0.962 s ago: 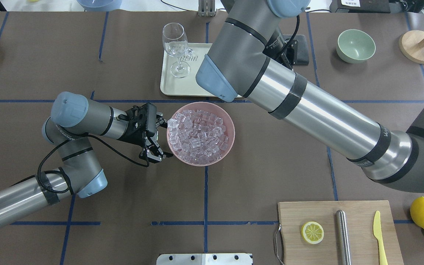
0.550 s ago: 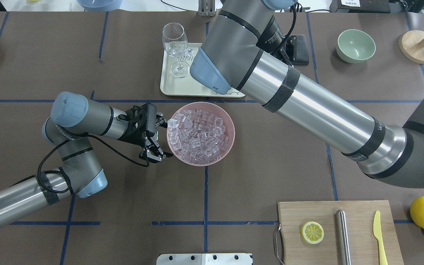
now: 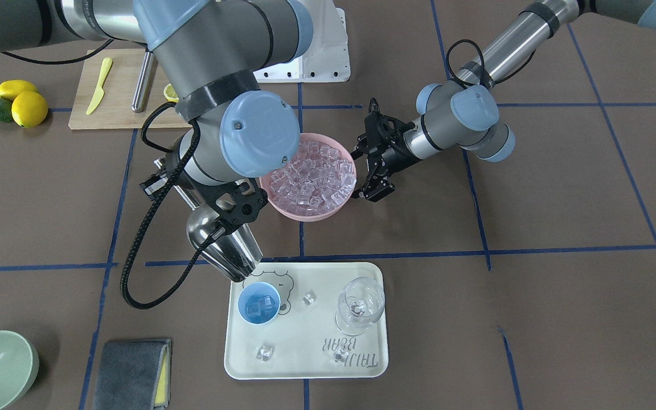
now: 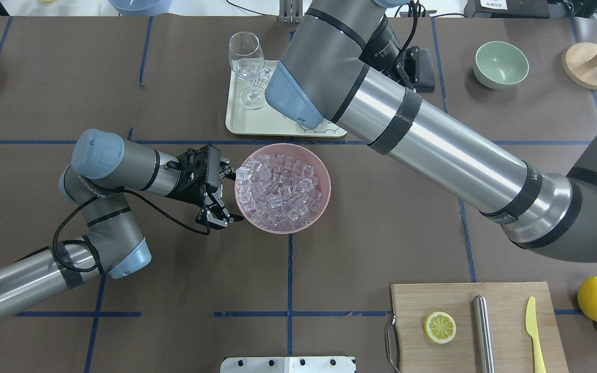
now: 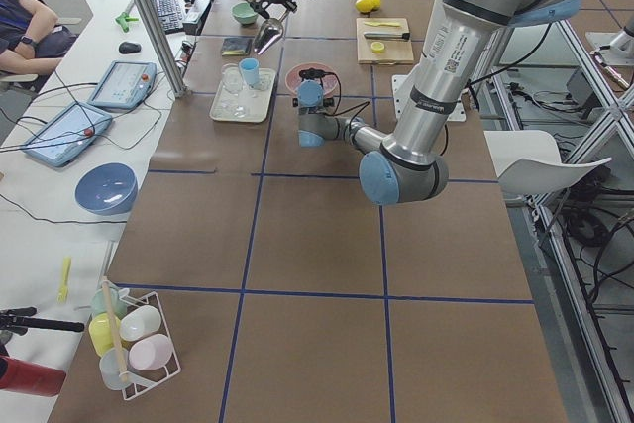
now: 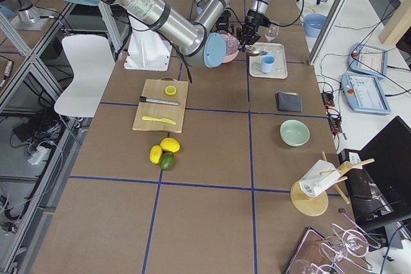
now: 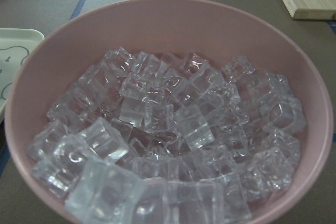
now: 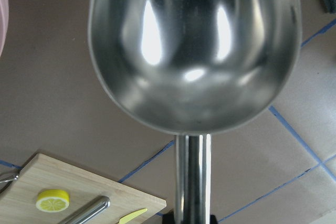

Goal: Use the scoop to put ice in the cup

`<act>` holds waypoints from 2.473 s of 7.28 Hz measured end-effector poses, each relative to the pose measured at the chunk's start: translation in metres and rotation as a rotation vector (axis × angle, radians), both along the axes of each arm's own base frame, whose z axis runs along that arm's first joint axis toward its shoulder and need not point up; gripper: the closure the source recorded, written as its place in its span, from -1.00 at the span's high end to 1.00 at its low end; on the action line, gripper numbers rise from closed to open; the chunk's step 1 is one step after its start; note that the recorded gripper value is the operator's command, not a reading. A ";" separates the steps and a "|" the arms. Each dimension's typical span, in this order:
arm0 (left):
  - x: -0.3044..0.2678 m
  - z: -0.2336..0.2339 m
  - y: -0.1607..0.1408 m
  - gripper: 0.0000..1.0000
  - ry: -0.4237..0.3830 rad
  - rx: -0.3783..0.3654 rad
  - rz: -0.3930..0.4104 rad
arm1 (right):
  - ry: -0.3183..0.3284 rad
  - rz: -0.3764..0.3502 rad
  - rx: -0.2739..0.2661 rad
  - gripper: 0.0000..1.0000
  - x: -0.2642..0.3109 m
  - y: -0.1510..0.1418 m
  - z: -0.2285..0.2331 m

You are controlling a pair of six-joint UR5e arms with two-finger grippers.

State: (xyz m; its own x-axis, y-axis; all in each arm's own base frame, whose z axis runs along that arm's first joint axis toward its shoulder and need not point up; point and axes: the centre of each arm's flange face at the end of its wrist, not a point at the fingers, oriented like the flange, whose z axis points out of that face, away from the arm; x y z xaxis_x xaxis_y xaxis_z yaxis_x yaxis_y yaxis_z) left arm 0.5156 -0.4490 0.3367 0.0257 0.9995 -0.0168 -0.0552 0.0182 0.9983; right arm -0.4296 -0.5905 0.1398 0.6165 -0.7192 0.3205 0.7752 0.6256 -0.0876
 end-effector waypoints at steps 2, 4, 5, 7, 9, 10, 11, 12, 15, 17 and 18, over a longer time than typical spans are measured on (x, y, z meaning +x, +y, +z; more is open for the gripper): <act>0.000 0.000 0.000 0.98 0.000 0.000 0.000 | -0.002 -0.001 0.001 -1.00 0.001 -0.001 -0.001; 0.000 0.000 0.000 0.98 0.001 0.001 0.000 | -0.019 0.008 0.000 -1.00 0.006 -0.002 -0.006; 0.000 0.000 0.000 0.98 0.001 0.001 0.000 | -0.044 0.027 -0.009 -1.00 0.014 -0.006 -0.010; -0.001 0.000 -0.001 0.98 0.000 0.001 -0.002 | -0.121 0.089 -0.035 -1.00 0.041 -0.015 -0.023; -0.004 0.002 -0.004 0.98 -0.002 -0.001 -0.008 | -0.187 0.144 -0.041 -1.00 0.074 -0.019 -0.028; -0.006 0.002 -0.005 0.98 -0.002 -0.002 -0.011 | -0.225 0.169 -0.037 -1.00 0.092 -0.011 -0.022; -0.007 0.003 -0.007 0.98 -0.003 -0.002 -0.014 | -0.264 0.226 -0.051 -1.00 0.114 0.001 -0.008; -0.008 0.004 -0.008 0.98 -0.004 -0.002 -0.016 | -0.291 0.317 -0.085 -1.00 0.136 0.018 0.012; -0.010 0.004 -0.009 0.98 -0.004 -0.003 -0.019 | -0.302 0.566 -0.165 -1.00 0.195 0.097 0.075; -0.010 0.004 -0.009 0.98 -0.004 -0.003 -0.019 | -0.282 0.696 -0.213 -1.00 0.215 0.135 0.107; -0.010 0.004 -0.009 0.98 -0.004 -0.003 -0.019 | -0.286 0.737 -0.232 -1.00 0.215 0.150 0.128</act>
